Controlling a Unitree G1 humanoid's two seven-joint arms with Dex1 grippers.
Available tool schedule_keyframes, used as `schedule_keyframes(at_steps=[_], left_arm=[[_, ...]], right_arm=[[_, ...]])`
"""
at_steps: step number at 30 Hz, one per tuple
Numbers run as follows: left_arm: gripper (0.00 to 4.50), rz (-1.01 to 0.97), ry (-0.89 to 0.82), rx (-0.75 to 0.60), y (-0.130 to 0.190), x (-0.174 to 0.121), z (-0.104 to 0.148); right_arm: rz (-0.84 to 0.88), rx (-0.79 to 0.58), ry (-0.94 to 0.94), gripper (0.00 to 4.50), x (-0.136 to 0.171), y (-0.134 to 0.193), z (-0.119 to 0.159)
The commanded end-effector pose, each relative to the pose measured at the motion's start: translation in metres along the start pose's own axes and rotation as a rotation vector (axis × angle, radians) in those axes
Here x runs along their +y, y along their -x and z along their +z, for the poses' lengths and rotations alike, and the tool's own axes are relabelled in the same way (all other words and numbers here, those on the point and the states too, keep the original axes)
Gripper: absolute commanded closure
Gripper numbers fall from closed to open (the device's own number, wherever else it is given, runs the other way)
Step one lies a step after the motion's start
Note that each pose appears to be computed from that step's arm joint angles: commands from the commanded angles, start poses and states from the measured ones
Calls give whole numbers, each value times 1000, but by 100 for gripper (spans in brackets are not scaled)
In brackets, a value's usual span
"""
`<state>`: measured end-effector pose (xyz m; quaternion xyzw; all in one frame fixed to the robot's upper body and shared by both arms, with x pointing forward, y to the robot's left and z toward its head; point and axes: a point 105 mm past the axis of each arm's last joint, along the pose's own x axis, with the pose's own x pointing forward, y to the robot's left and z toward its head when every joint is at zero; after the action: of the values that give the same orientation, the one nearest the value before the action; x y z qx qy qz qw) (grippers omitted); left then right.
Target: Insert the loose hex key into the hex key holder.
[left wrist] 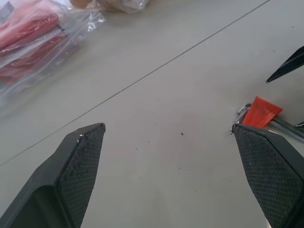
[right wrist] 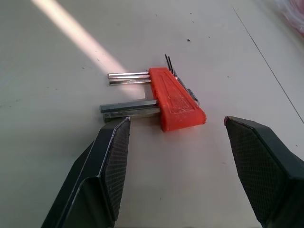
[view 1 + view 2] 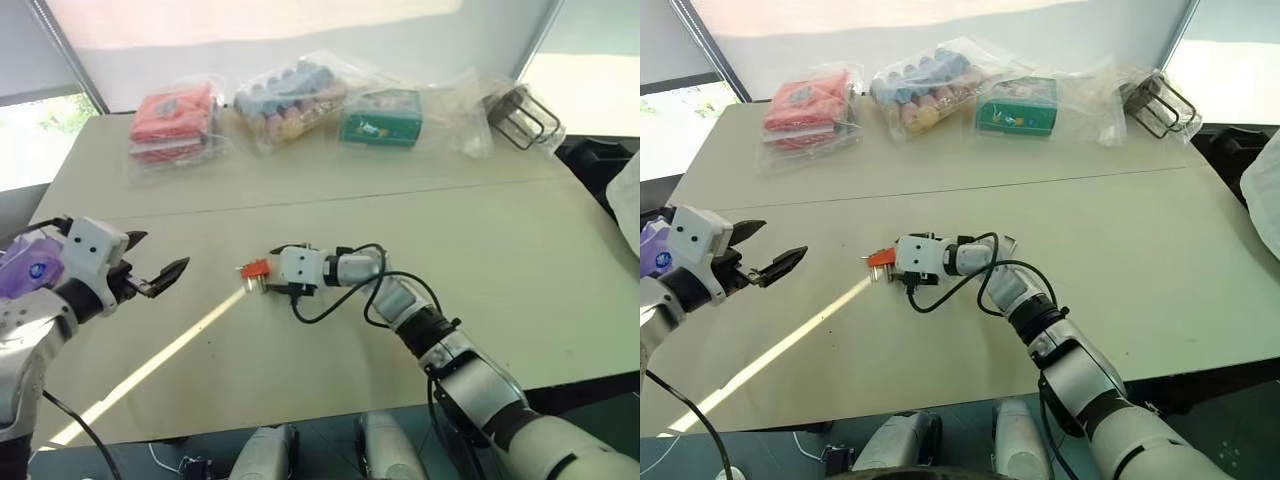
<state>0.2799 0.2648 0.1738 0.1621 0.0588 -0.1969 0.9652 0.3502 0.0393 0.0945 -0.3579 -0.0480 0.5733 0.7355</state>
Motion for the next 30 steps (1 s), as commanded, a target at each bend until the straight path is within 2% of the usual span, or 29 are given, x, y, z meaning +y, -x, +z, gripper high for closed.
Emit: schedule_keyframes(at_steps=[1,12,22,30], left_arm=[[4,29,-23,-42,7,4,13],[4,32,-14,-40,7,-1,11],[4,26,-15,-51,2,-4,12],[4,20,-20,-53,0,-5,13]], right_arm=[[35,-38,-12,122,9,-9,12],[35,-7,-118,122,5,-21,7],[11,72,-268,122,-4,-10,-20],[5,84,-315,122,-4,-8,-26]])
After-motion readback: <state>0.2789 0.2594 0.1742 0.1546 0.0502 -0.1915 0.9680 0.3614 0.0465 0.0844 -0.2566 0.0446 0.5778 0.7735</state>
